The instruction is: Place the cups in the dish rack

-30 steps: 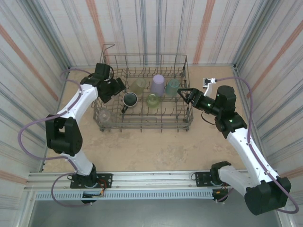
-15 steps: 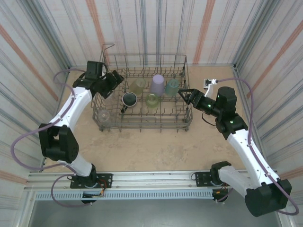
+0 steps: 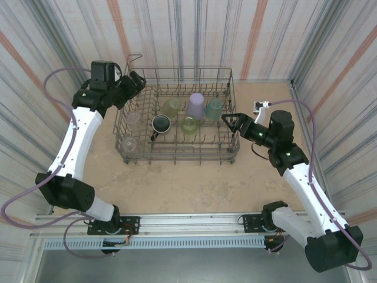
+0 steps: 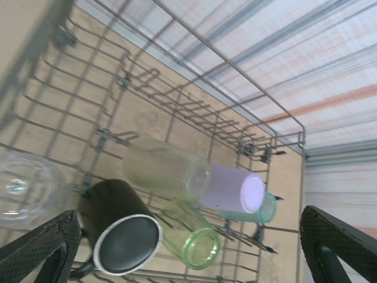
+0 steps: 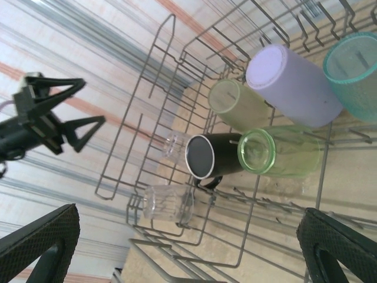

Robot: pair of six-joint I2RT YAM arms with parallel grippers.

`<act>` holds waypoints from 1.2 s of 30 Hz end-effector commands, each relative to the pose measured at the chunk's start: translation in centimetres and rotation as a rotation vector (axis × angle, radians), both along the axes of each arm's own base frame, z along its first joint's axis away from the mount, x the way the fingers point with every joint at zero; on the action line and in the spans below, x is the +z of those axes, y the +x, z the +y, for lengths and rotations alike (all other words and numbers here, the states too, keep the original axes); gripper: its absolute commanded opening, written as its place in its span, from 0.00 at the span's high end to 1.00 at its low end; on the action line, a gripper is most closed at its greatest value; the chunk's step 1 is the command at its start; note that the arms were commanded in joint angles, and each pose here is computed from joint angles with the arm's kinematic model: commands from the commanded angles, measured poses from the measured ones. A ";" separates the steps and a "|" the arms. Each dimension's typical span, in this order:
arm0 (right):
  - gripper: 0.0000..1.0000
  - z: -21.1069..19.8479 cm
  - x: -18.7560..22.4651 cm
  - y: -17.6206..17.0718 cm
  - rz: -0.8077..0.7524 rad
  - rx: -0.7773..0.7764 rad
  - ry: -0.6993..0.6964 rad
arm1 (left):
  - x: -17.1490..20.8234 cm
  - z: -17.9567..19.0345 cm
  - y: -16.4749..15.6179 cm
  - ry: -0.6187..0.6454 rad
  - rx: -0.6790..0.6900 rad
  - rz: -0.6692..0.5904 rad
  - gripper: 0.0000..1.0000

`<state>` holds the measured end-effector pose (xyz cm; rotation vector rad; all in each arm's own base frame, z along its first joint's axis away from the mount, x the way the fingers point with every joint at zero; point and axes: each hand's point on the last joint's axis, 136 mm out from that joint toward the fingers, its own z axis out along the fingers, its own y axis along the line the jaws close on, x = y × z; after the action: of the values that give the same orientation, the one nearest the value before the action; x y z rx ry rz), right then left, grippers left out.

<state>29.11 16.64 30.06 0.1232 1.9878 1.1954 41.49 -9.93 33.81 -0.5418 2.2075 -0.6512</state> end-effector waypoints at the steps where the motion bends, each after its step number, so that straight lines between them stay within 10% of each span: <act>1: 0.01 -0.9 -0.2 -0.6 0.003 -0.020 -0.062 | 2.3 3.1 -2.6 0.182 0.060 -0.023 0.01; 13: 0.01 -2.0 -1.4 -0.9 0.020 -0.046 -0.122 | 3.1 12.1 -7.5 0.585 0.318 0.055 0.01; 36: 0.01 -3.5 -2.6 -2.1 0.039 -0.054 -0.168 | -10.6 19.5 -8.5 0.414 0.435 0.379 0.01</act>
<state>27.58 13.26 27.10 0.1553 2.1046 1.0070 32.22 9.32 24.11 -0.9224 2.3710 0.1703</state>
